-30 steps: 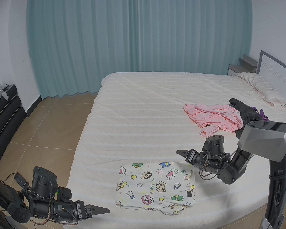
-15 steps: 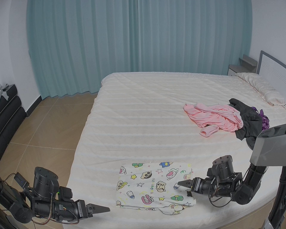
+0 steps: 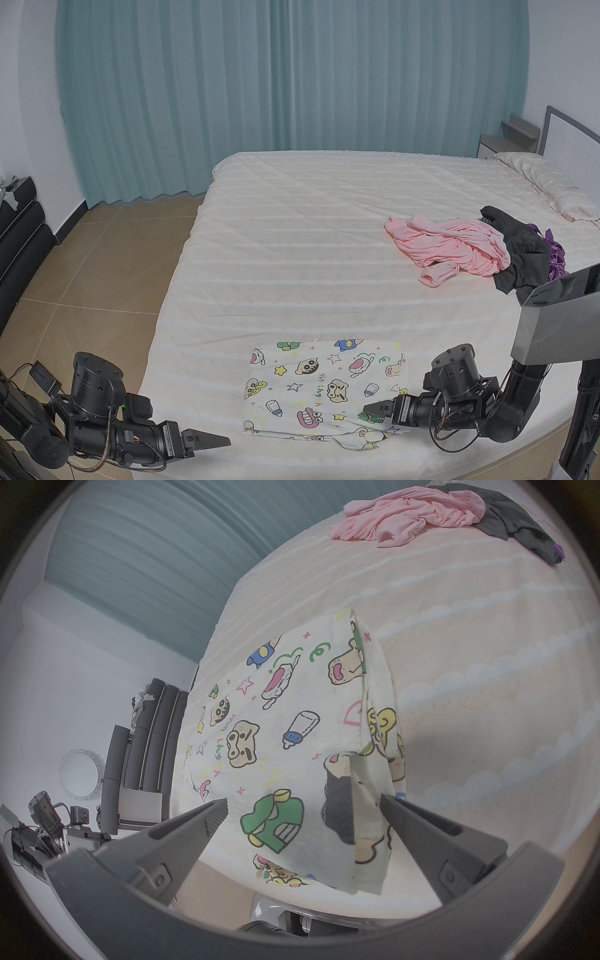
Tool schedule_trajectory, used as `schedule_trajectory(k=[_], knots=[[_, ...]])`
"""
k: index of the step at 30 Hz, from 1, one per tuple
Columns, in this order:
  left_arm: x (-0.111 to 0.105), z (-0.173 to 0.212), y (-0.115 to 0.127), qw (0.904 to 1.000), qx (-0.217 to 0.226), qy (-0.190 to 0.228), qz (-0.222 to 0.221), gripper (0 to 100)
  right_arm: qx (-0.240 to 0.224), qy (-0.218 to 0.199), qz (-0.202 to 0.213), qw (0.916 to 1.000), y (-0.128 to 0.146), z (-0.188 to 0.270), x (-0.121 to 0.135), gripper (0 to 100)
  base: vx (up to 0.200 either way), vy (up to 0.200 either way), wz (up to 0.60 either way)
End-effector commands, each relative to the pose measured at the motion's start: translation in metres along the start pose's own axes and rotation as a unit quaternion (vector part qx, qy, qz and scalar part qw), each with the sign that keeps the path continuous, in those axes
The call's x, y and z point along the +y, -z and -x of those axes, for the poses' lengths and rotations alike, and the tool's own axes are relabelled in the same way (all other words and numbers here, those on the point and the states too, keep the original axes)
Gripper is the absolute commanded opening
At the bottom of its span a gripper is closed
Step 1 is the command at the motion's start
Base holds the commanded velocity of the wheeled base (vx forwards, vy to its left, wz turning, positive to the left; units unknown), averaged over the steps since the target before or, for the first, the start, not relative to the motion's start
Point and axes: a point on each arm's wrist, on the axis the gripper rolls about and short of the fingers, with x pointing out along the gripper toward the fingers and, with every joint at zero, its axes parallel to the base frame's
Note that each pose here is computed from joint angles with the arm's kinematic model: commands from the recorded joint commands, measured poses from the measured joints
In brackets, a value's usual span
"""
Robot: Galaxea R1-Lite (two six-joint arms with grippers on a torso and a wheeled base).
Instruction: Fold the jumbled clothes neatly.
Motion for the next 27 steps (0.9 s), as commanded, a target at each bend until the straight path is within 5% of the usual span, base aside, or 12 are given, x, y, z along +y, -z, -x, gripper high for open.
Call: schedule_trajectory(k=[1,27], knots=[[0.0,0.0,0.0,1.0,0.0,0.0,0.0,100,0.006,0.005,0.002,1.0,0.003,-0.003,-0.001,0,0.0,0.0,0.0],[0.001,0.0,-0.001,1.0,-0.004,0.0,0.002,100,0.034,0.041,0.026,0.9982,0.011,0.026,-0.012,0,0.0,0.0,0.0]])
